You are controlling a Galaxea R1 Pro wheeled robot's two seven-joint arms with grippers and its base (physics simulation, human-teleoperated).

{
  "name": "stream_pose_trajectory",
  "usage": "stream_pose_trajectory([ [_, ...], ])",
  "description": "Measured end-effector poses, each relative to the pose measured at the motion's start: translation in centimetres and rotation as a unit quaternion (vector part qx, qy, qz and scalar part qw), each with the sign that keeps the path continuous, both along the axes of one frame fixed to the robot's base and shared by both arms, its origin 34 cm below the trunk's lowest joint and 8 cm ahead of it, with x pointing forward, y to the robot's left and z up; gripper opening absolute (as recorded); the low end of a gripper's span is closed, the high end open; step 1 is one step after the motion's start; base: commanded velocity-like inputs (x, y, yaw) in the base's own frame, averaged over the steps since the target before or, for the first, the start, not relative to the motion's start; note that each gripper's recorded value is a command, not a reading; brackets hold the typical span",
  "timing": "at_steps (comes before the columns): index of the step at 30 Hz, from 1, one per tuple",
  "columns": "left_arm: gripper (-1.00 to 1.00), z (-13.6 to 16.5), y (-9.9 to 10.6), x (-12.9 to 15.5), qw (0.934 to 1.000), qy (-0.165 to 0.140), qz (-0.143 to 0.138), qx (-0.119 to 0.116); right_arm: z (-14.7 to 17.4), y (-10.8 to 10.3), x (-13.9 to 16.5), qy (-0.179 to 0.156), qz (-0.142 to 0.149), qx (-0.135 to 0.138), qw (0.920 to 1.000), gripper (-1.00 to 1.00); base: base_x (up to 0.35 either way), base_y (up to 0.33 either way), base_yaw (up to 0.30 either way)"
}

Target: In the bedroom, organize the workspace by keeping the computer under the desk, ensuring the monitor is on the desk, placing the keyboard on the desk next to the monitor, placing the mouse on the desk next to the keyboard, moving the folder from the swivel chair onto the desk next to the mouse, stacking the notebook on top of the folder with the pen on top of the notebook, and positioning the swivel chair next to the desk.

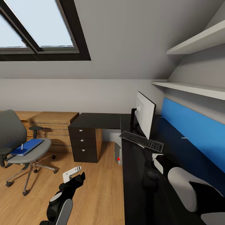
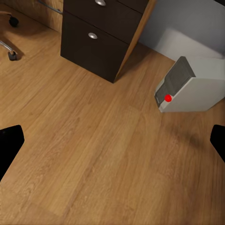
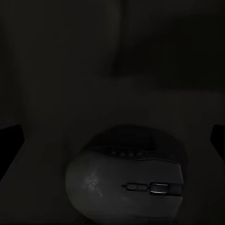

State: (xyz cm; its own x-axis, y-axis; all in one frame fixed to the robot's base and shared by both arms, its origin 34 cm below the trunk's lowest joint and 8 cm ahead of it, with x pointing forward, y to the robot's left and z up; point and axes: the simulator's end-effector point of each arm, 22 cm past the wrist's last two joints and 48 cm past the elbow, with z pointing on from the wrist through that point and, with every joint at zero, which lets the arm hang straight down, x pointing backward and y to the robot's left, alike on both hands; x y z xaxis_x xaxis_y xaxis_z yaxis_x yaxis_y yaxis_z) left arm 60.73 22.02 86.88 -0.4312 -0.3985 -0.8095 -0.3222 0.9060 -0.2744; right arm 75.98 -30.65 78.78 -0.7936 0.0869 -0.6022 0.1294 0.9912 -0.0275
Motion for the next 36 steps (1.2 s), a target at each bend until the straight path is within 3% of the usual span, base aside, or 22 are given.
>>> stream_pose_trajectory([
  [20,1.0,0.0,-0.1,0.0,1.0,0.0,0.0,-0.001,-0.4,-0.3,-0.6,0.018,-0.004,-0.005,0.9998,1.0,0.0,0.0,0.0],
  [26,1.0,0.0,-0.1,0.0,1.0,0.0,0.0,-0.001,-1.0,-0.2,-1.6,0.042,-0.004,-0.002,0.9991,1.0,0.0,0.0,0.0],
  [36,1.0,0.0,-0.1,0.0,1.0,0.0,0.0,-0.001,-1.2,-0.2,-1.9,0.05,-0.005,0.0,0.9987,1.0,0.0,0.0,0.0],
])
